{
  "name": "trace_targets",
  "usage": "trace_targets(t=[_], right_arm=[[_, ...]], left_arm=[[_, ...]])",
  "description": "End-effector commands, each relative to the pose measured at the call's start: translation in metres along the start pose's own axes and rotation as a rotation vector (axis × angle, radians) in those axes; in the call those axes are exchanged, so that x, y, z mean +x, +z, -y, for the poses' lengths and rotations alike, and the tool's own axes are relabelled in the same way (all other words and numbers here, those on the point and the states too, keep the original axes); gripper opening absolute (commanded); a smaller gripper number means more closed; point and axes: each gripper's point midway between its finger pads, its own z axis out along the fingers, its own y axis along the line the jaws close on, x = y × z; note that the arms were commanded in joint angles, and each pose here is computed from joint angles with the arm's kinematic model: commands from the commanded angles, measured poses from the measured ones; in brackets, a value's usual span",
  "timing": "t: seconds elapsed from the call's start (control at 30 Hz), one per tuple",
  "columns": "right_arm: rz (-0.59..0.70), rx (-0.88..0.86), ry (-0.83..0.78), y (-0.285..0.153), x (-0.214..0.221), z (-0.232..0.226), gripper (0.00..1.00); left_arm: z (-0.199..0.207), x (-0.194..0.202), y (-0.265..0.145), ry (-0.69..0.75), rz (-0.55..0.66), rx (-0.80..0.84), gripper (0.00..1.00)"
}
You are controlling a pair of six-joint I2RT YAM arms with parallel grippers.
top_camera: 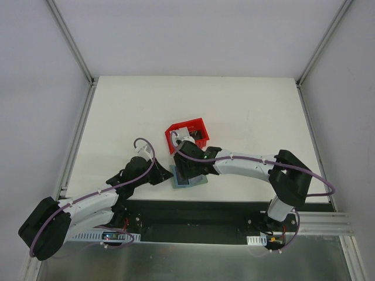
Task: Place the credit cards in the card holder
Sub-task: Insert the credit card into the card holder.
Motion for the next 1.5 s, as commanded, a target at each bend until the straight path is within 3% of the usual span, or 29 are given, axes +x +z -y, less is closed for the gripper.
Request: trace_targets(t=[0.0, 0.63, 1.47], right_arm=[[0.018, -0.086, -0.008, 0.0, -0.013, -0.026, 0.57], [-0.012, -0.106, -0.011, 0.012, -0.007, -0.035, 0.59], [0.016, 0.067, -0.056, -0.003, -0.01, 0.002, 0.57]], left_arm=[[-0.002, -0.001, 0.0, 0.004, 0.01, -0.003, 0.0], [-0.003, 0.0, 0.001, -0.002, 0.01, -0.003, 0.0], [-0.006, 0.001, -0.002, 0.0, 0.017, -0.011, 0.0]])
